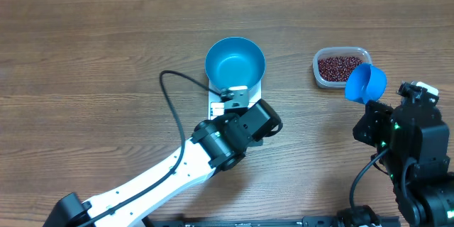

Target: Scoop item into bowl and weigh 150g on scale

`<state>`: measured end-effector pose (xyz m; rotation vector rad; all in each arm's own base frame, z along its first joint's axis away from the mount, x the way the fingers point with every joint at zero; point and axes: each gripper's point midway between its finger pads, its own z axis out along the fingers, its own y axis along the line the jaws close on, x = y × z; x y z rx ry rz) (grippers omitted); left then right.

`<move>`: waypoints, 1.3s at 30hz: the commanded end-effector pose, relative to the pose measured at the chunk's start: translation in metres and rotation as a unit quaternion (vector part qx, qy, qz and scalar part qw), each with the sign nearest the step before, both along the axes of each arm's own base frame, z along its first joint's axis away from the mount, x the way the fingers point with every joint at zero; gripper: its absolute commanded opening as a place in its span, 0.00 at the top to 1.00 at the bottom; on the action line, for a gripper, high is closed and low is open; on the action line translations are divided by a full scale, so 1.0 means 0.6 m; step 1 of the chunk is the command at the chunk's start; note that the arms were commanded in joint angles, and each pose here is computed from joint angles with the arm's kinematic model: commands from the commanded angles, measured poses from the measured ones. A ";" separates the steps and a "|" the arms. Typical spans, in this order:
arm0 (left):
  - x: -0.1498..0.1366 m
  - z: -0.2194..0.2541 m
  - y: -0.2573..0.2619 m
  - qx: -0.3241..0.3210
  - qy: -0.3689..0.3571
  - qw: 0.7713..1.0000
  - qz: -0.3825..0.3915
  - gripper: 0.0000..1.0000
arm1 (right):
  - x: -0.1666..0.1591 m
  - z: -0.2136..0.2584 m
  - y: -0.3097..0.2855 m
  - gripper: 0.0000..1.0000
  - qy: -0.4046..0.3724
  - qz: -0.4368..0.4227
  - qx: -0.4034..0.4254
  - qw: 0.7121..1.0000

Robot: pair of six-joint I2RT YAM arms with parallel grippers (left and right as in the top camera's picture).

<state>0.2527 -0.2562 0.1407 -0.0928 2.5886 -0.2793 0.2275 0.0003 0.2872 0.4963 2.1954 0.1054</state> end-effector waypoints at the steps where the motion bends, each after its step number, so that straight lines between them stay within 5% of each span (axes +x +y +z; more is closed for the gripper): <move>1: 0.010 -0.038 -0.013 0.043 0.002 0.997 -0.063 0.96 | 0.010 0.018 0.009 0.96 -0.011 0.030 0.003 0.999; 9: 0.025 -0.122 -0.011 0.075 0.047 0.995 -0.049 0.96 | 0.023 0.026 0.010 0.96 -0.023 0.037 -0.006 0.999; 18: 0.074 -0.129 0.003 0.086 0.012 0.996 -0.019 0.96 | 0.023 0.026 0.010 0.96 -0.022 0.037 -0.006 0.999; 26: 0.106 -0.112 -0.030 0.086 -0.033 0.989 -0.120 0.96 | 0.023 0.025 0.011 0.96 -0.021 0.037 -0.006 0.999; 39: 0.108 -0.157 -0.017 0.123 -0.012 0.983 -0.137 0.96 | 0.023 0.025 0.010 0.96 -0.022 0.037 -0.006 0.999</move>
